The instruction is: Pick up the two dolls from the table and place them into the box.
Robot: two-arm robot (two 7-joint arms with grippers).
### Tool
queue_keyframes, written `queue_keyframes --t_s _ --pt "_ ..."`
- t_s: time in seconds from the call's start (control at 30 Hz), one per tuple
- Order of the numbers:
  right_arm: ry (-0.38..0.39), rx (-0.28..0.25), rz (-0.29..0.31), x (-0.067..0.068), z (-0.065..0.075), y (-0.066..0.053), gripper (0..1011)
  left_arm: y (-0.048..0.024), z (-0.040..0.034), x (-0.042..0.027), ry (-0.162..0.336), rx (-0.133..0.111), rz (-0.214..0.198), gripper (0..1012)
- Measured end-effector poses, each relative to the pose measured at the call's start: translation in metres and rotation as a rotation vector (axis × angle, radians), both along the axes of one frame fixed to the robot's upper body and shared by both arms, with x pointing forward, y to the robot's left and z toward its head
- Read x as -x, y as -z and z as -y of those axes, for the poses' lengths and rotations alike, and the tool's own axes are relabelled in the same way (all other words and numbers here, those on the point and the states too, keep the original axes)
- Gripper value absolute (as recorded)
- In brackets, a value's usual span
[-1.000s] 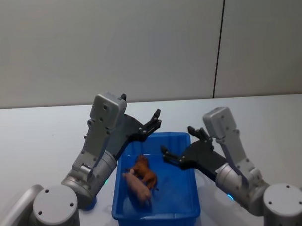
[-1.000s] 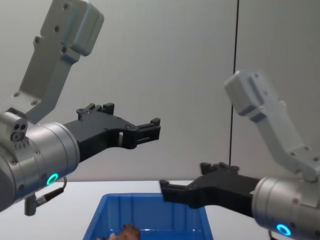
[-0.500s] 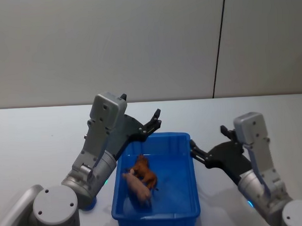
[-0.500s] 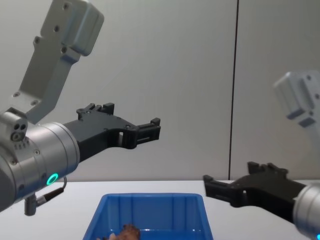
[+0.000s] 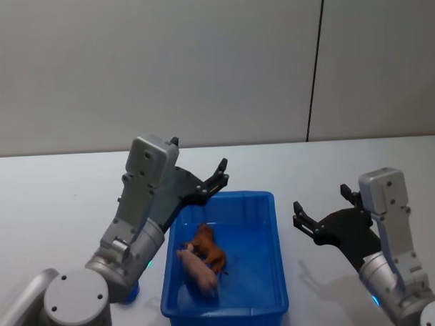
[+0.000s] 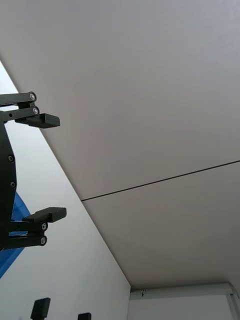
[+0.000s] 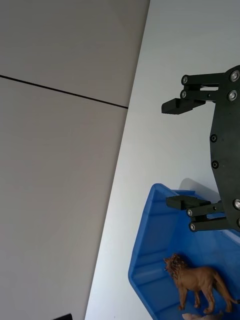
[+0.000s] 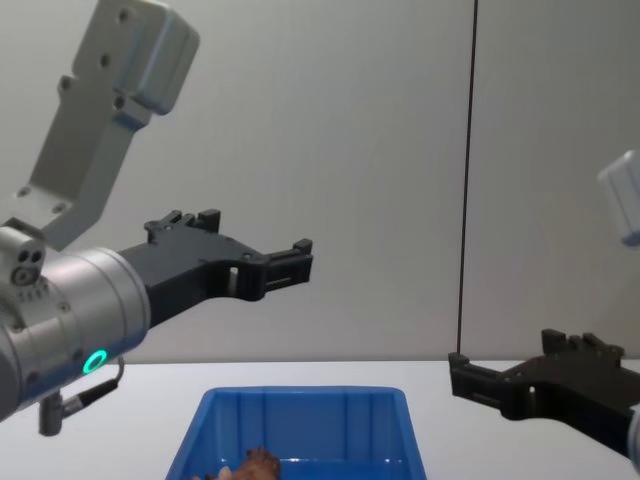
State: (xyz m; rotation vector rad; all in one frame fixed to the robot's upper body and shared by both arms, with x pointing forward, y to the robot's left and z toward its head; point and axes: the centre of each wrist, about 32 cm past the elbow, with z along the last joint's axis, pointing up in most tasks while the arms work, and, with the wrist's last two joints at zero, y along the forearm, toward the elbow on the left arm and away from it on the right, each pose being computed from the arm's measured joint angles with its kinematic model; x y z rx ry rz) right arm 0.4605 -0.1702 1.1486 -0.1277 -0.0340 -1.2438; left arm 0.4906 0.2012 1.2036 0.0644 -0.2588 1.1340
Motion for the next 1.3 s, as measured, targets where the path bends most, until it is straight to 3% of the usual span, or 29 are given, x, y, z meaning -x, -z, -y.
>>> queue_keyframes --t_s 0.33,0.87,1.3 --pt "0.021 -0.003 0.001 0.003 0.002 0.001 1001 0.0025 -0.0138 0.0042 -0.057 0.012 -0.048 1001" --pt "0.034 -0.004 0.002 0.005 0.004 0.001 1001 0.0129 -0.0477 0.0094 -0.16 0.025 -0.191 1001" --pt "0.036 -0.004 0.002 0.005 0.004 0.001 1001 0.0244 -0.068 0.0148 -0.207 0.043 -0.303 1001"
